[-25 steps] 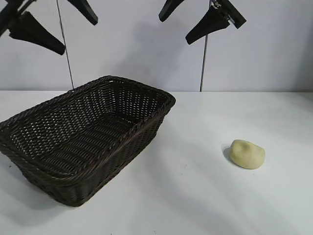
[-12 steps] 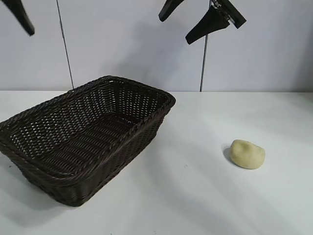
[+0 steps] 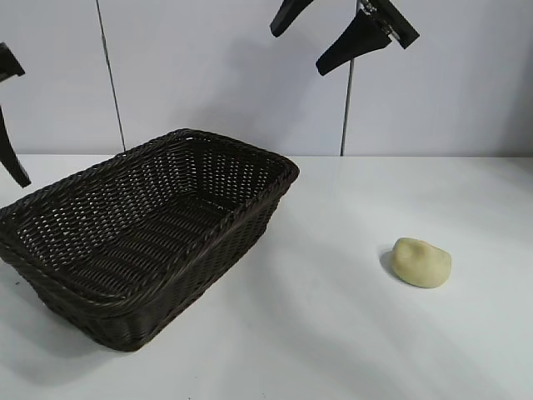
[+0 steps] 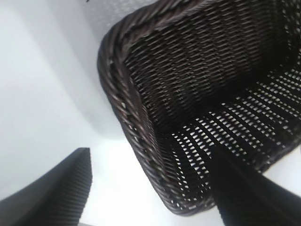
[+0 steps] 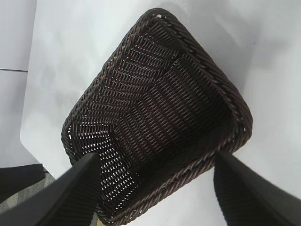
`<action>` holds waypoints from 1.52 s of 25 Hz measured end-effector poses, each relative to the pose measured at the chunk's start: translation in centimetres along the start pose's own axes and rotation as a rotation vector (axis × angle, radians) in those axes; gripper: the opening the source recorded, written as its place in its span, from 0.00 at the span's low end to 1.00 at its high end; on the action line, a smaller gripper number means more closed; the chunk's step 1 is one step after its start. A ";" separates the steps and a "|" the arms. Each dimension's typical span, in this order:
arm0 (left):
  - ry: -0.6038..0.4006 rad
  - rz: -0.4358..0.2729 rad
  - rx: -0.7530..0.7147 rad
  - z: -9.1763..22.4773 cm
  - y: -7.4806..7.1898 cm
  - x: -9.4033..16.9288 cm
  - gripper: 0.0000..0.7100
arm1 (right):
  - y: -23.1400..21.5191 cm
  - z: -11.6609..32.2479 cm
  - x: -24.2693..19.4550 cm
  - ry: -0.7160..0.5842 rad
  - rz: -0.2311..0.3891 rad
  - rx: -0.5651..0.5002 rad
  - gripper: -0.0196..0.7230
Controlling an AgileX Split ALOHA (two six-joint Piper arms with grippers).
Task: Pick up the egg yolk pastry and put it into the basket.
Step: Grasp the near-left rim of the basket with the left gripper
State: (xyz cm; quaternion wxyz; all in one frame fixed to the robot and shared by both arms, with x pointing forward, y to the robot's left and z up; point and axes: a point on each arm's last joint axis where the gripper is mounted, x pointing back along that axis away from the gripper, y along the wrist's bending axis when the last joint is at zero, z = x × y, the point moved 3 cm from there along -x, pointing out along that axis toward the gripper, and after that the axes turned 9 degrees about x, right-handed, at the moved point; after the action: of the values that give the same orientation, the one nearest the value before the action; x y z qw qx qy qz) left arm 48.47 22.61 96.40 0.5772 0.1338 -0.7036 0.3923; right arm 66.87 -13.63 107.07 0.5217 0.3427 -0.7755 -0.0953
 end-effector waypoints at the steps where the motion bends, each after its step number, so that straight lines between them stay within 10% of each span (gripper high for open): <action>1: -0.003 0.010 0.009 0.0 0.0 -0.1 0.72 | 0.0 0.0 0.0 0.000 0.000 0.000 0.69; 18: -0.029 0.059 0.083 -0.3 -0.5 -0.5 0.72 | 0.0 0.0 0.0 0.000 0.000 0.000 0.69; 38: -0.015 -0.027 0.104 0.5 0.0 -7.7 0.69 | 0.0 0.0 0.0 0.000 -0.001 0.000 0.69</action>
State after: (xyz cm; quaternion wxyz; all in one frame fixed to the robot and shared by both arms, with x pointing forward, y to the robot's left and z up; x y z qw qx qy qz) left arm 50.41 20.24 89.27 0.5695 0.1760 -0.6847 0.4194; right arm 66.87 -13.62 107.08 0.5216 0.3430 -0.7754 -0.0958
